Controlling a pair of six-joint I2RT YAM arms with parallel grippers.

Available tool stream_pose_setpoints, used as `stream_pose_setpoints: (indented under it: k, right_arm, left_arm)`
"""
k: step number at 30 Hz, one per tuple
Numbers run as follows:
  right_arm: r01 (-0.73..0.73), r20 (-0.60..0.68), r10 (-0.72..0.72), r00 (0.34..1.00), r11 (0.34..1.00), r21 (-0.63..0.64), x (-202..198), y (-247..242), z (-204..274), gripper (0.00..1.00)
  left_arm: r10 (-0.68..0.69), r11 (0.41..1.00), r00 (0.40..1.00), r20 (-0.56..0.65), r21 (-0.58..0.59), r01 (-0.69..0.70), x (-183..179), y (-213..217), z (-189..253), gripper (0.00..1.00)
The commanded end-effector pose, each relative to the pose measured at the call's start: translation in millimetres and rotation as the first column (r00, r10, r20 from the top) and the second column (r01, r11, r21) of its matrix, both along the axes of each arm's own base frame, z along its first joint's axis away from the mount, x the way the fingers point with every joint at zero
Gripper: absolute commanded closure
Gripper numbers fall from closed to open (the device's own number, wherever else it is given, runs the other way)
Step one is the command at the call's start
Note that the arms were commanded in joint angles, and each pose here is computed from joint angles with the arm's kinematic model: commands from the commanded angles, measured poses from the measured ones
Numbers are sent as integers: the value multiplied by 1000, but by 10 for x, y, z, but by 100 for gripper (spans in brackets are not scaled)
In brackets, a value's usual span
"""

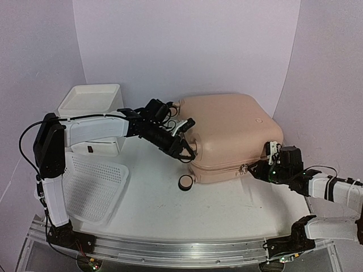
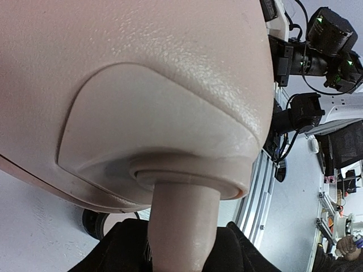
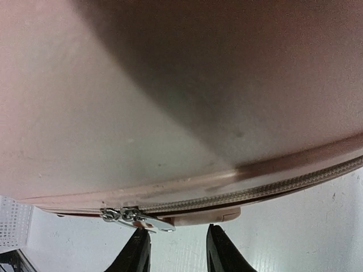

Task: Open, take out, and arrange the luggage

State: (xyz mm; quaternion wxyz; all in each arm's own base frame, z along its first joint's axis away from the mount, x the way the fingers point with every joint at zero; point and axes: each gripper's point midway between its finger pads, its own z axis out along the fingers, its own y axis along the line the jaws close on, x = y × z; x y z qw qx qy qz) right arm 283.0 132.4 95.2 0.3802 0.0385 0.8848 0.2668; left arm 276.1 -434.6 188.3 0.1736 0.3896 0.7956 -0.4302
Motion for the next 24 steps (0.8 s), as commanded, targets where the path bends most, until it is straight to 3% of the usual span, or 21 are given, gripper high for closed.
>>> stream_pose_setpoints:
  k: [1, 6, 15, 24]
  right_arm:
    - [-3, 78, -2, 997, 998, 67, 115, 80, 158, 63]
    - [19, 97, -24, 995, 998, 58, 195, 59, 149, 62]
    - [29, 120, -38, 992, 997, 76, 331, 94, 142, 63]
    - [45, 132, -49, 990, 998, 35, 365, 45, 118, 89]
  left_arm:
    - [65, 995, 995, -78, -67, -70, 135, 23, 442, 86]
    - [36, 991, 980, -196, -119, -60, 94, -107, 610, 86]
    - [63, 986, 977, -204, -138, -92, 158, -193, 760, 86]
    - [101, 986, 971, -215, -111, -127, 175, -148, 687, 86]
